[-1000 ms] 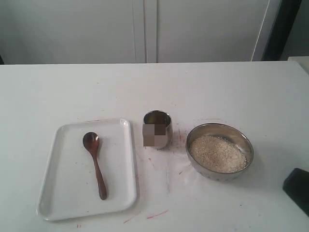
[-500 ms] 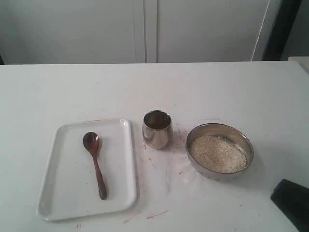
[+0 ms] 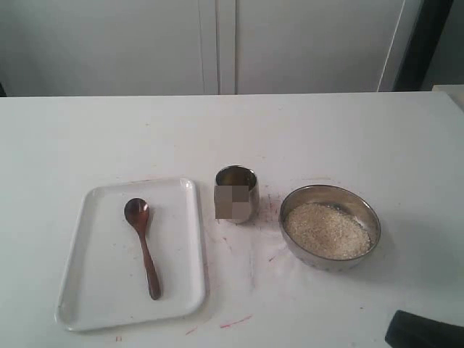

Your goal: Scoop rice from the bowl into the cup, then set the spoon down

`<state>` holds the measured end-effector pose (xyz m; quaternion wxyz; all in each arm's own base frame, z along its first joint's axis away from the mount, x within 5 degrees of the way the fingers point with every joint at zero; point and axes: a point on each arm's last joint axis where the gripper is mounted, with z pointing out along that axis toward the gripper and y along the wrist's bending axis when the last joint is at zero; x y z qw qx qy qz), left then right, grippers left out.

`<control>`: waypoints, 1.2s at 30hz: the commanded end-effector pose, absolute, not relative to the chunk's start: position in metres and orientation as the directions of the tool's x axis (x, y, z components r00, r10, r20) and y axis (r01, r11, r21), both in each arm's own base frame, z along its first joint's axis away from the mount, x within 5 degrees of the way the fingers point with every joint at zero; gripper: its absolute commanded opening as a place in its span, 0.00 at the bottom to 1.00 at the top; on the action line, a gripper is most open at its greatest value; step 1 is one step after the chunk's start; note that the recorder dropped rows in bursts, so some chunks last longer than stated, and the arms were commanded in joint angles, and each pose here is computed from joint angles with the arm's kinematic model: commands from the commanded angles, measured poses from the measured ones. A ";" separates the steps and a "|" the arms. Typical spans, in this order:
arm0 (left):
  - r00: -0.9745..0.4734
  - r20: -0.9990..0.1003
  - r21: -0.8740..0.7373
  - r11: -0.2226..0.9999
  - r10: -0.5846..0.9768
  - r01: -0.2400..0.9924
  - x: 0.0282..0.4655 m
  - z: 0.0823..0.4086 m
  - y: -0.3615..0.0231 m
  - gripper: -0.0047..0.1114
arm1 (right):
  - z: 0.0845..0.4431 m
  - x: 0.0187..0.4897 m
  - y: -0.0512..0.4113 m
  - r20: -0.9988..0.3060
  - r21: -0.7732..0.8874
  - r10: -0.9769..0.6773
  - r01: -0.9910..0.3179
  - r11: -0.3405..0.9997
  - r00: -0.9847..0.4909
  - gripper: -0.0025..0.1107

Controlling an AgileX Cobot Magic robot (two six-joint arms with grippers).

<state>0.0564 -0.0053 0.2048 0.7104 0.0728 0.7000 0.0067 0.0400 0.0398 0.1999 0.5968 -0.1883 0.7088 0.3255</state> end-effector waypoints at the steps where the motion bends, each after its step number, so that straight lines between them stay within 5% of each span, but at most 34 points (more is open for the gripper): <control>1: 0.022 -0.994 0.113 0.989 0.112 0.091 0.056 0.206 -0.005 0.16 | 0.188 0.037 0.040 -0.946 0.262 0.059 -0.644 0.719 -0.319 0.07; 7: 0.022 -0.994 0.113 0.989 0.112 0.091 0.056 0.206 -0.005 0.16 | 0.181 0.035 0.040 -0.912 0.310 0.041 -0.621 0.720 -0.407 0.07; 16: 0.022 -0.994 0.113 0.989 0.112 0.091 0.056 0.206 -0.005 0.16 | 0.181 0.035 0.040 -0.960 0.079 -0.134 -0.694 0.716 -0.247 0.07; 36: 0.022 -0.994 0.113 0.989 0.112 0.091 0.056 0.206 -0.005 0.16 | 0.181 0.035 0.040 -0.960 0.079 -0.134 -0.694 0.716 -0.247 0.07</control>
